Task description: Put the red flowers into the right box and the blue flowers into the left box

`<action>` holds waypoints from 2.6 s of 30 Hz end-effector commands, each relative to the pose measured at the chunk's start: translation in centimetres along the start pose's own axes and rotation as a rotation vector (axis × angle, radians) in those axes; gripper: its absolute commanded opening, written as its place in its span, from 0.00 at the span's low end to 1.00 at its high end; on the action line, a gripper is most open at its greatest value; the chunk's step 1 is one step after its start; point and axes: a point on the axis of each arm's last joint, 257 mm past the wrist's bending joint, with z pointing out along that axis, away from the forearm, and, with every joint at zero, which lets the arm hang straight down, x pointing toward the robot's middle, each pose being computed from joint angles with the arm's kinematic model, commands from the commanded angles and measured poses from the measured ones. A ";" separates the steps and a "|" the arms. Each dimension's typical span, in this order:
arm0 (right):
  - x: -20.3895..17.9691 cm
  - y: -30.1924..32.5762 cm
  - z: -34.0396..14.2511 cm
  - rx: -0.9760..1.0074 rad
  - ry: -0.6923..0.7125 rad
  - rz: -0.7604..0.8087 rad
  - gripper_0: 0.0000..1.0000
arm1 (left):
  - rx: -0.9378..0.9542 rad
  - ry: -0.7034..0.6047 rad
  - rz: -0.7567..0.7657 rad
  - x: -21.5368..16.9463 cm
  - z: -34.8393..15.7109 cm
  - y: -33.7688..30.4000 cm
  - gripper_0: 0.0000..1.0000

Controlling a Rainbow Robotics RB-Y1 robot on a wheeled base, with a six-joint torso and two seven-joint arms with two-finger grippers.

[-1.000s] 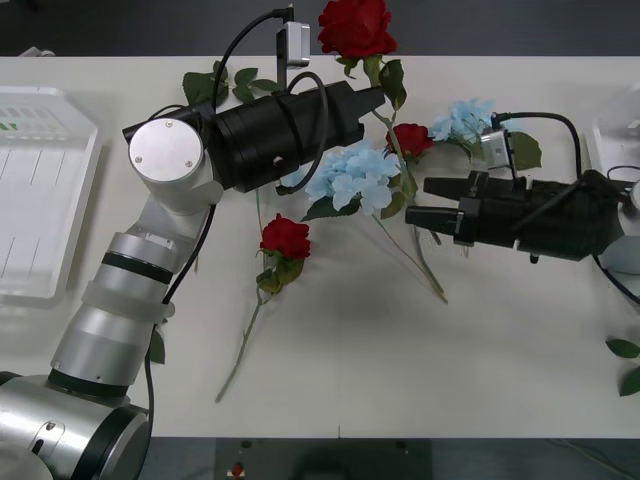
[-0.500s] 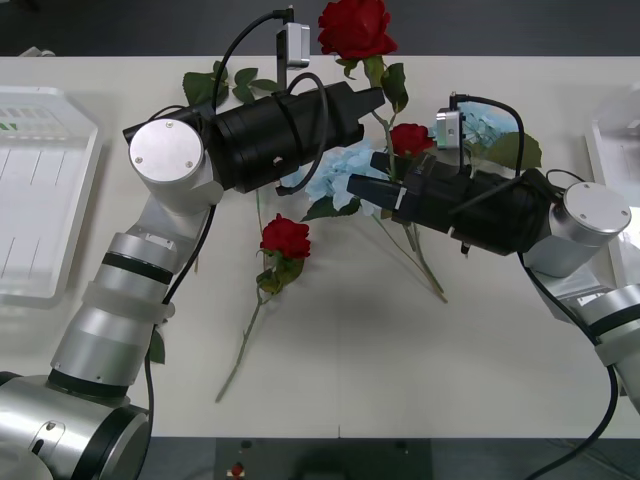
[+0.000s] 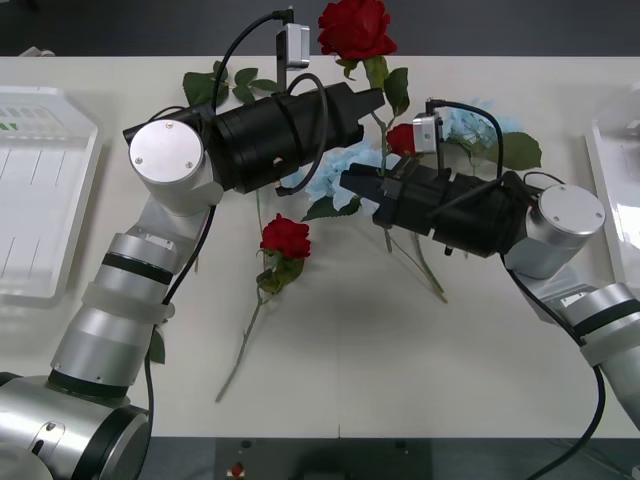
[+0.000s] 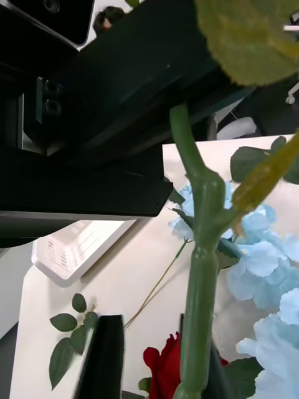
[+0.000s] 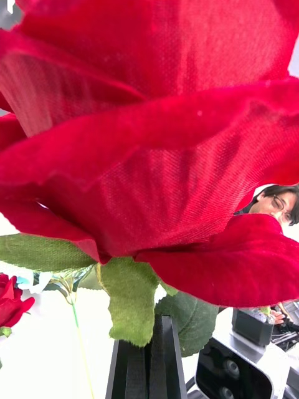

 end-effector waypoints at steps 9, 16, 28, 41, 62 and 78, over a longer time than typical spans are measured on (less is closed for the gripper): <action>-2.6 0.5 0.6 -0.010 -0.028 -0.059 0.00 | -0.025 0.032 -0.001 0.9 -2.3 1.7 0.76; -2.6 -0.2 0.1 0.006 -0.018 -0.070 0.00 | -0.086 0.218 0.017 4.9 -9.3 6.3 0.82; -1.6 -9.6 -9.2 0.268 0.271 -0.133 0.00 | -0.294 0.649 0.062 8.9 -26.3 13.4 0.82; -5.9 -21.8 -34.3 0.845 0.541 0.016 0.00 | -0.768 0.535 0.017 2.8 -28.3 22.2 1.00; -6.5 -32.4 -52.5 1.384 0.669 -0.133 0.00 | -1.018 0.457 0.051 3.9 -21.9 26.1 1.00; -3.5 -33.8 -57.6 1.498 0.855 -0.310 0.50 | -1.039 0.452 0.102 4.1 -20.3 28.5 0.63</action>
